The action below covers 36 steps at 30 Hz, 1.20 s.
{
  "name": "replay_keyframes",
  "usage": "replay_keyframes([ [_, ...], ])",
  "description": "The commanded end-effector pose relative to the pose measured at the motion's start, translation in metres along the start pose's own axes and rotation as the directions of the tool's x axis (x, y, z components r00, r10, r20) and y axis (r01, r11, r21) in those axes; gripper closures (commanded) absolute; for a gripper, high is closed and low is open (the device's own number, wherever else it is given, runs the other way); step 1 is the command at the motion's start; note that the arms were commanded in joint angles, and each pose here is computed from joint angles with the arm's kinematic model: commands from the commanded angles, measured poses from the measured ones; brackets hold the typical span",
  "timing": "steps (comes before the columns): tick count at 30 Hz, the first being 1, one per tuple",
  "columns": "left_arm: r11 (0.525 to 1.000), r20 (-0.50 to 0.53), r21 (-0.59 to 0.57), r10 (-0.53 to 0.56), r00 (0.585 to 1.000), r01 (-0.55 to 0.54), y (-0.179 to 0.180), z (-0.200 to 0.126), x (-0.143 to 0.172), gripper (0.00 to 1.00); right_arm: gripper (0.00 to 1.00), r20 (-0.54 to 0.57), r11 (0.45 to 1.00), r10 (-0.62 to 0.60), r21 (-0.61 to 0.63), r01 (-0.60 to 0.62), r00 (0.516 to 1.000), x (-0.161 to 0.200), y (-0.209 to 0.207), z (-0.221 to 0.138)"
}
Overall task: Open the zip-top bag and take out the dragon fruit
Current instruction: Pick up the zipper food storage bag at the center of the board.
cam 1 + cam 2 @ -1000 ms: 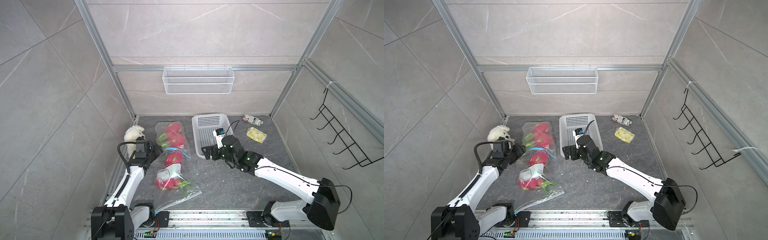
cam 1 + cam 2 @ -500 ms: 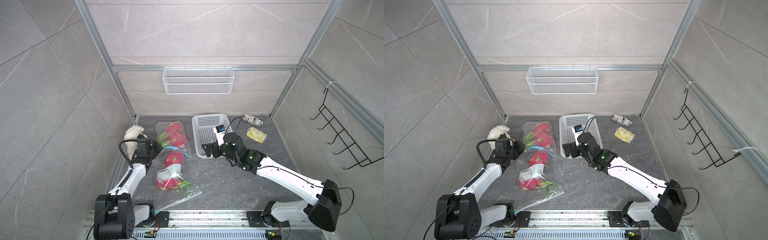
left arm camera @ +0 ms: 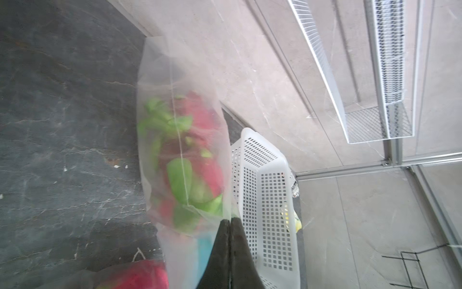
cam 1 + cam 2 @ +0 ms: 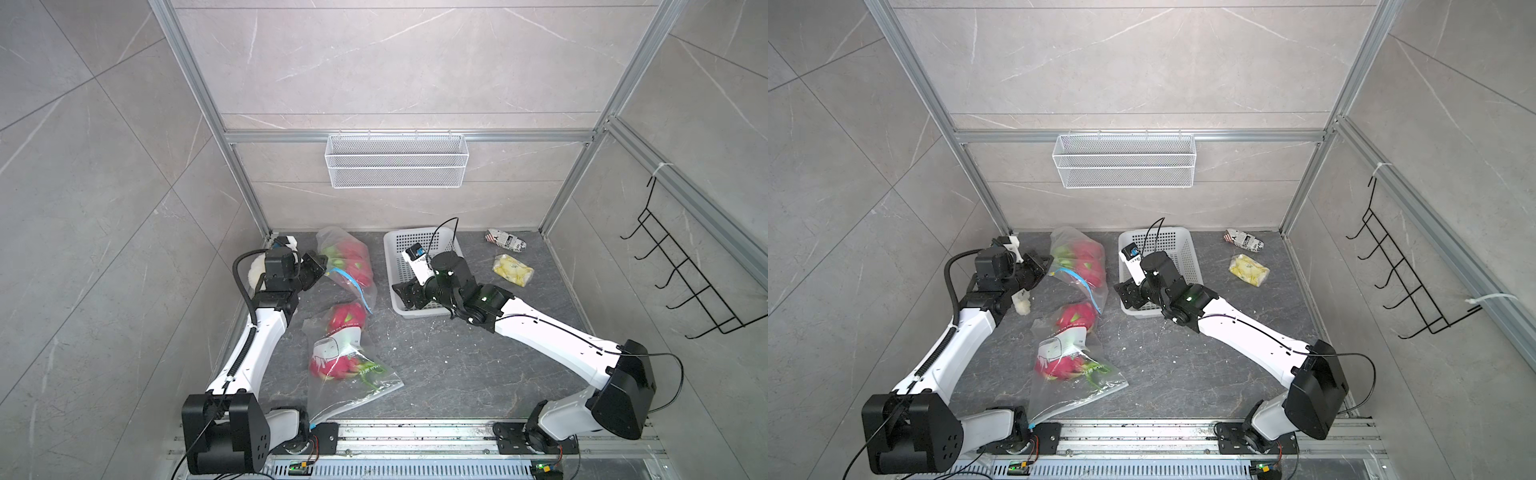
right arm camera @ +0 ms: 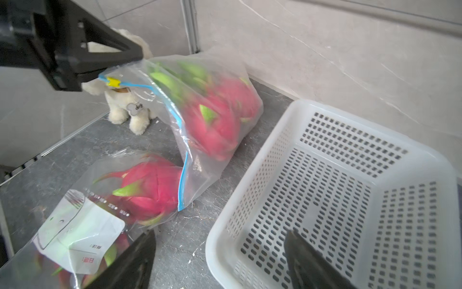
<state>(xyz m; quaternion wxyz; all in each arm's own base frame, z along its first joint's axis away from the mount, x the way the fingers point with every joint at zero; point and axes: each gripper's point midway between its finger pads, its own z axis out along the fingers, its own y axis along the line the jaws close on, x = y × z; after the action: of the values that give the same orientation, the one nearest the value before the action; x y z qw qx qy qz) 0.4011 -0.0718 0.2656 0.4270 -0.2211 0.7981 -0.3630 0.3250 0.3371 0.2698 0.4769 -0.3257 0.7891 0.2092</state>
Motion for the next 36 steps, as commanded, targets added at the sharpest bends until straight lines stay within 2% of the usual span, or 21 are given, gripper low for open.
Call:
replay_keyframes([
  [1,0.996,-0.070,0.083,-0.009,0.998,0.015,-0.026,0.001,-0.001,1.00,0.18,0.111,0.988,-0.093,-0.114,0.106,0.989,-0.029,0.023,0.001],
  [5,0.987,-0.144,0.136,-0.063,0.988,0.083,-0.044,0.010,0.010,1.00,0.18,0.171,0.977,-0.112,-0.160,0.139,0.979,-0.046,0.036,0.007],
  [10,0.980,-0.193,0.183,-0.043,0.980,0.079,-0.072,0.012,0.028,1.00,0.22,0.194,0.969,-0.138,-0.178,0.173,0.971,-0.060,0.048,0.015],
  [12,0.981,-0.198,0.173,-0.050,0.979,0.085,-0.071,0.011,0.030,1.00,0.27,0.182,0.967,-0.141,-0.185,0.175,0.973,-0.063,0.050,0.024],
  [16,0.980,-0.229,0.128,-0.119,0.966,0.151,-0.060,0.016,0.039,1.00,0.28,0.173,0.955,-0.189,-0.196,0.222,0.967,-0.062,0.057,0.044],
  [24,0.965,-0.220,0.026,-0.248,0.943,0.260,-0.055,0.020,0.044,1.00,0.37,0.291,0.937,-0.300,-0.091,0.338,0.909,-0.059,0.056,0.068],
  [31,0.961,-0.236,-0.007,-0.269,0.934,0.275,-0.052,0.021,0.046,1.00,0.42,0.349,0.907,-0.358,-0.089,0.411,0.866,-0.053,0.074,0.079],
  [36,0.956,-0.244,-0.009,-0.286,0.926,0.293,-0.052,0.024,0.047,1.00,0.46,0.342,0.905,-0.378,-0.060,0.421,0.861,-0.047,0.076,0.089],
])
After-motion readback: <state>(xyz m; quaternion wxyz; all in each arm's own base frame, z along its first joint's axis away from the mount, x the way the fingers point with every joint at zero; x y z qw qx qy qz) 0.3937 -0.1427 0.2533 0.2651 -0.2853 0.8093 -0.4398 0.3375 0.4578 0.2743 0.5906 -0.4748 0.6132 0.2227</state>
